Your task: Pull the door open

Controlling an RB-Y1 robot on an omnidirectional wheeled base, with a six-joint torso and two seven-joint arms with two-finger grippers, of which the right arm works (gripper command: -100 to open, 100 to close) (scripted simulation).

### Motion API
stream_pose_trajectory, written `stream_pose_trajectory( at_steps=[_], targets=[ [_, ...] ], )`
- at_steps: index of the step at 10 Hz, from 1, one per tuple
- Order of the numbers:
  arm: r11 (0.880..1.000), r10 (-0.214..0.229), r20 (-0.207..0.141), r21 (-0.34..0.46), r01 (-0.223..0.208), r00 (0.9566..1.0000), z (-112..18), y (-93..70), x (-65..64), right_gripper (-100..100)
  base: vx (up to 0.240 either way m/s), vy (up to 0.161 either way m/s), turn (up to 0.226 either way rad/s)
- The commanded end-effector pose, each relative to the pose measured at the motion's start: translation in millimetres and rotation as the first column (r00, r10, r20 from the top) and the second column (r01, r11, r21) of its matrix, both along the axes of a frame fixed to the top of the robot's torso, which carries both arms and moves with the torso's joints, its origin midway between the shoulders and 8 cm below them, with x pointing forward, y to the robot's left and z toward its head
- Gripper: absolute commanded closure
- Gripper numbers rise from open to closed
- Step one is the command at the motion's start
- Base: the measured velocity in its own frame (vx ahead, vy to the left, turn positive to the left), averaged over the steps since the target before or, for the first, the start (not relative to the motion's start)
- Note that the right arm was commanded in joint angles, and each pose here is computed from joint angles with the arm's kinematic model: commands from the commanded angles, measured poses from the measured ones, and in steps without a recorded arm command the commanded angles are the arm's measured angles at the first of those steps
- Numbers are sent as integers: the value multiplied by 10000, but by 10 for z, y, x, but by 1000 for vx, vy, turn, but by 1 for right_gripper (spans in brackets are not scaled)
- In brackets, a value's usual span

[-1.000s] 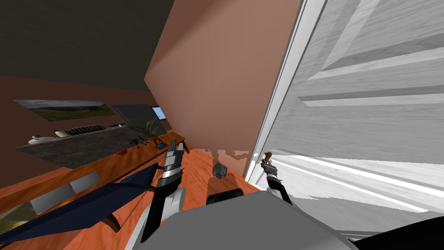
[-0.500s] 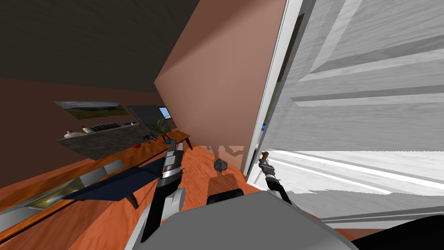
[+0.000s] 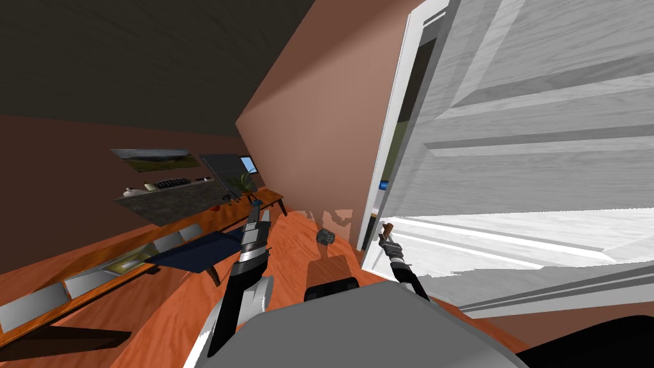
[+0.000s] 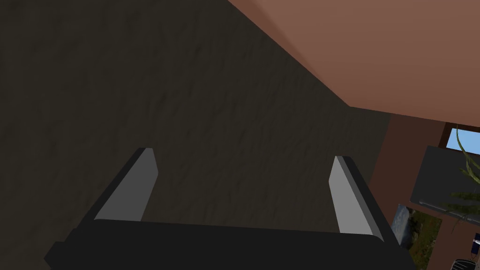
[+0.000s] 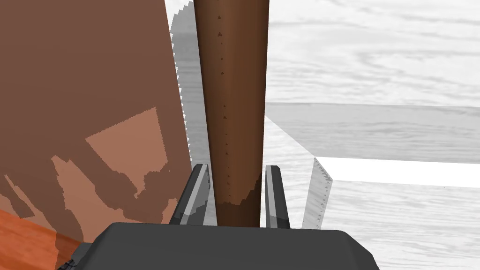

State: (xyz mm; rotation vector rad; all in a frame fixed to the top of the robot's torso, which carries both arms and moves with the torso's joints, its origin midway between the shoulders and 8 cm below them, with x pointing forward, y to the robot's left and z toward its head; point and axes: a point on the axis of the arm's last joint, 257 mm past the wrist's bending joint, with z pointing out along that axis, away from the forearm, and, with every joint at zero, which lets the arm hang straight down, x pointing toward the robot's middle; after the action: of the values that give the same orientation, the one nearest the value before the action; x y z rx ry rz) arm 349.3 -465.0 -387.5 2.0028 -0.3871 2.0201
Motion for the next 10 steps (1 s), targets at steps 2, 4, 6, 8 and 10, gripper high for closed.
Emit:
stream_pose_trajectory(
  at_steps=[2,4,6,8,10],
  targets=[
    [9980,639,-76,20,-639,9979,-36,183,-23,100,-262,-21,76],
    [9951,992,-79,33,-992,9950,-39,283,-32,100,-257,-10,58],
    [9927,1205,-114,29,-1205,9926,-53,332,-56,100,-147,0,50],
    [9885,1510,-98,15,-1510,9885,-46,393,-94,100,-236,-36,84],
    [9814,1918,-84,15,-1918,9814,-41,476,-150,100,-251,-34,101]
  ],
)
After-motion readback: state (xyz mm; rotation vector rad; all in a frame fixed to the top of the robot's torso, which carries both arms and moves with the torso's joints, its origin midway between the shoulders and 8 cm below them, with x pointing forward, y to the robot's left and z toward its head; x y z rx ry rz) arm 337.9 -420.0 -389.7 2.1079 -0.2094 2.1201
